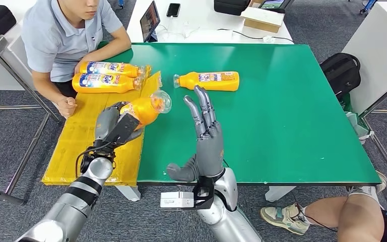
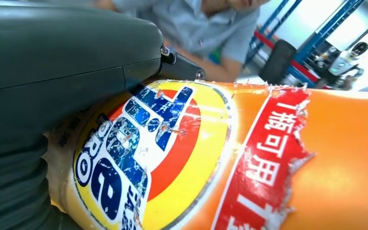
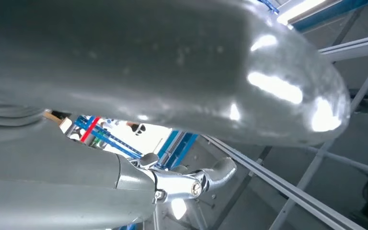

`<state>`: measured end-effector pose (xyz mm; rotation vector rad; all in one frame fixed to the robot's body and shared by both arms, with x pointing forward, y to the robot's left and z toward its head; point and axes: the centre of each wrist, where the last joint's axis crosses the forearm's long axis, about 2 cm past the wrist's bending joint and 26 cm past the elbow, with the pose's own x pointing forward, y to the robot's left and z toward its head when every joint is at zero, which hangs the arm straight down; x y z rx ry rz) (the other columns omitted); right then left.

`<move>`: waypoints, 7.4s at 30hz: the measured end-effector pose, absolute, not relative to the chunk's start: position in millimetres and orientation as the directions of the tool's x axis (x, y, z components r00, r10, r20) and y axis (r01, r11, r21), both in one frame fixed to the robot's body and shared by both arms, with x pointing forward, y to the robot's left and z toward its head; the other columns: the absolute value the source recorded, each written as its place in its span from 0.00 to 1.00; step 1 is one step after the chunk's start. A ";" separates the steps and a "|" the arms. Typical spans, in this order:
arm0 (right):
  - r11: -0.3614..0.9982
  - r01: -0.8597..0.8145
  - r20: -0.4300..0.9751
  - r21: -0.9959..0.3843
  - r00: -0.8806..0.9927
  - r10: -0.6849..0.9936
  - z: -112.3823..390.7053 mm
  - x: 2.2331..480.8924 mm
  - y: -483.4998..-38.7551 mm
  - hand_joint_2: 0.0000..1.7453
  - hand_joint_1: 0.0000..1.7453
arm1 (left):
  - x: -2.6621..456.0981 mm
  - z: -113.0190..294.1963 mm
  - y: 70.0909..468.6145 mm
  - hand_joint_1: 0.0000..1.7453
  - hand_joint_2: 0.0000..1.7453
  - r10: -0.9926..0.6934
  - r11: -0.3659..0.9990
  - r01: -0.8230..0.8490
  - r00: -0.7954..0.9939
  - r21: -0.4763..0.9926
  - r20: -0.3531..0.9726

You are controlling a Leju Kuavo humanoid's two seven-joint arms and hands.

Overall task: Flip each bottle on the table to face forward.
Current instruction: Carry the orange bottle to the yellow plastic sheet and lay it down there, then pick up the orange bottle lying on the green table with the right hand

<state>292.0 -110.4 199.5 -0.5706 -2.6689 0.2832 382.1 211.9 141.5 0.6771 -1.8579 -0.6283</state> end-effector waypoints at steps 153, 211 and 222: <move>0.110 -0.317 0.165 -0.942 -0.155 0.974 83.7 381.8 -229.3 1.00 1.00 | 277.4 122.0 257.9 0.00 1.00 -0.142 0.959 -0.284 -0.488 -0.003 0.861; 0.907 0.197 0.542 -0.373 -0.747 0.385 143.5 317.6 -110.8 1.00 1.00 | 298.1 159.5 140.5 0.00 1.00 0.515 0.817 0.468 -0.330 -0.337 0.791; 0.896 0.118 0.583 -0.429 -0.721 0.374 121.9 312.8 -103.7 1.00 1.00 | 285.5 167.5 144.5 0.00 1.00 0.583 0.781 0.510 -0.388 -0.361 0.714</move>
